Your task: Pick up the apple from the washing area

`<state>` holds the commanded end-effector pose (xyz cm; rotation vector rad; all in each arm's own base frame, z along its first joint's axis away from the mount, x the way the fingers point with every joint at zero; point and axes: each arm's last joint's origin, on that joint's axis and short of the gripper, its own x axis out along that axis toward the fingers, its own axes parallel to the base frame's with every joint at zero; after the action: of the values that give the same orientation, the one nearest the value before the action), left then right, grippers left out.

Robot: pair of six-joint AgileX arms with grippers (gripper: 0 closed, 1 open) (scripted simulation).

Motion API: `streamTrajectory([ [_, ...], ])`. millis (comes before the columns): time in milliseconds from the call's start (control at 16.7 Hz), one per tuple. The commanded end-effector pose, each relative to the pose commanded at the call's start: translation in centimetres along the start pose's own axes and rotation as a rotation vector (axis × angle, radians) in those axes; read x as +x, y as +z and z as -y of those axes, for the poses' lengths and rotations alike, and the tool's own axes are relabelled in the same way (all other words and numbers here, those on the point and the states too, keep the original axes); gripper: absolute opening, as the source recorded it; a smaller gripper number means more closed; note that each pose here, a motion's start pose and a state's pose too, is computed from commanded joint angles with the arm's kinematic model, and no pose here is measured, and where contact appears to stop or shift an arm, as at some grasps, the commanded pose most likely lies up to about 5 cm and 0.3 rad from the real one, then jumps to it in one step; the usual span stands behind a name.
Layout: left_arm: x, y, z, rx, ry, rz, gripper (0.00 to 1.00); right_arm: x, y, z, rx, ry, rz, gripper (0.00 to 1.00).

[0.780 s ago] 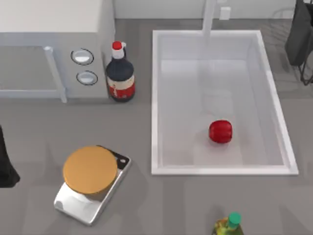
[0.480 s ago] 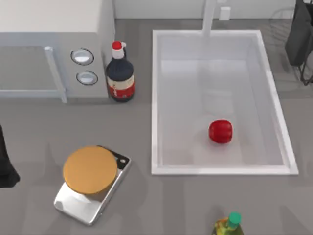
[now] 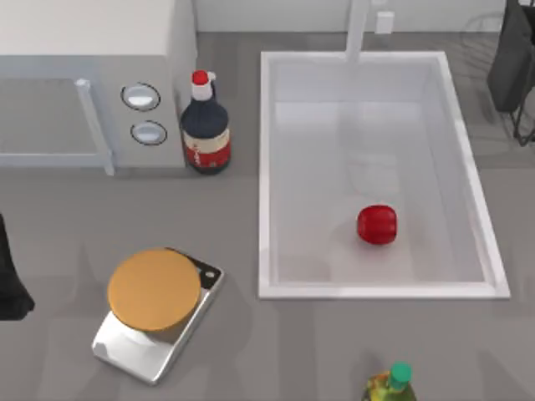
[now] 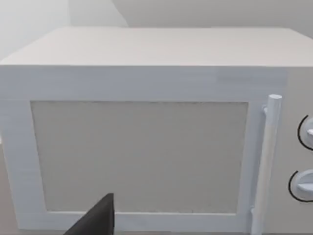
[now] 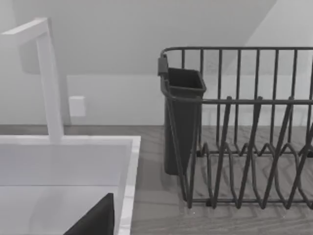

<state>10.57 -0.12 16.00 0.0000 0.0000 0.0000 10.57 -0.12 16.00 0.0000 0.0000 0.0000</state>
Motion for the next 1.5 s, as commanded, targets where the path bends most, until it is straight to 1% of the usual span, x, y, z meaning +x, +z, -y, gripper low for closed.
streamTrajectory([
  [660,0.0,0.0,0.0,0.000,0.000,0.000,1.00,0.0,0.0,0.0,0.000,0.000,0.000,1.00],
  [840,0.0,0.0,0.0,0.000,0.000,0.000,1.00,0.1,0.9,-0.1,0.010,0.010,-0.038,1.00],
  [1020,0.0,0.0,0.0,0.000,0.000,0.000,1.00,0.6,3.1,-0.4,0.032,0.034,-0.132,1.00],
  [1200,0.0,0.0,0.0,0.000,0.000,0.000,1.00,2.1,6.2,-1.0,0.060,0.064,-0.274,1.00],
  [1320,0.0,0.0,0.0,0.000,0.000,0.000,1.00,3.8,8.3,-1.6,0.079,0.083,-0.389,1.00],
  [1500,0.0,0.0,0.0,0.000,0.000,0.000,1.00,7.8,11.2,-3.0,0.102,0.105,-0.583,1.00],
])
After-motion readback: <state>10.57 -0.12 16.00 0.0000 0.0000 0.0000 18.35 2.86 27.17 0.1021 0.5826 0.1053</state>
